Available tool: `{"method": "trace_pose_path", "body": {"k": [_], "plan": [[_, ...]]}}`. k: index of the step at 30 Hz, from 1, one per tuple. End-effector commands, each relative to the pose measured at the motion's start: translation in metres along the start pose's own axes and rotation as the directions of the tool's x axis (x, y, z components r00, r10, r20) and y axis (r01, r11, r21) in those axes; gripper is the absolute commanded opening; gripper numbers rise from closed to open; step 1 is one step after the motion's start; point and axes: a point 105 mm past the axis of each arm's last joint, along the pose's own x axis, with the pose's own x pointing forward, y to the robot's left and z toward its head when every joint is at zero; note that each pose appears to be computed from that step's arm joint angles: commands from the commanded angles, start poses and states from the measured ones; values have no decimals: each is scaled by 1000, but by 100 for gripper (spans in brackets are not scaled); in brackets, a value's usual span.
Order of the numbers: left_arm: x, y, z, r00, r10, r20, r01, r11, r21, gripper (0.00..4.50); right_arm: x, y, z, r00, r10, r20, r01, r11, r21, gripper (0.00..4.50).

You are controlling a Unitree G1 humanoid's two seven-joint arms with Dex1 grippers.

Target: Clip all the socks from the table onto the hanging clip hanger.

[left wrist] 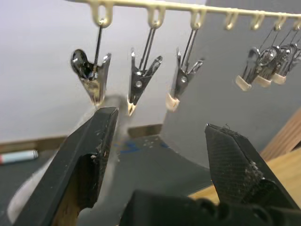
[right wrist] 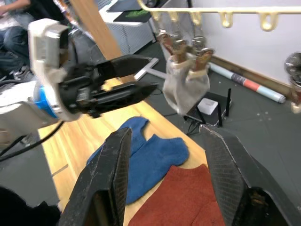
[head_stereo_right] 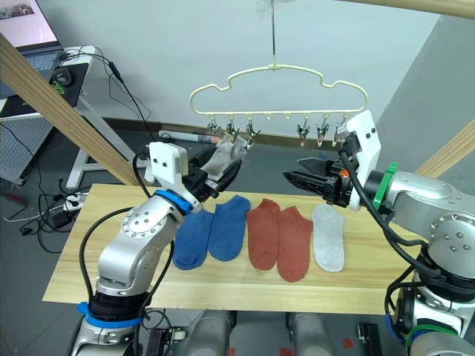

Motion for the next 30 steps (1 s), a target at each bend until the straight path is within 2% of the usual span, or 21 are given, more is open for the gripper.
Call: {"method": "trace_pose_path", "body": {"k": [1, 2, 30], "plan": [[4, 0, 8, 997, 46, 57, -47, 999, 15, 258, -7, 5, 7, 1000, -2, 11, 2, 999, -43, 242], [5, 0, 7, 997, 52, 58, -53, 999, 12, 228, -7, 5, 6, 1000, -4, 10, 5, 999, -42, 242], [53, 15, 18, 973, 200, 112, -197, 980, -36, 228, -18, 9, 8, 997, -75, 20, 76, 997, -23, 242]]}}
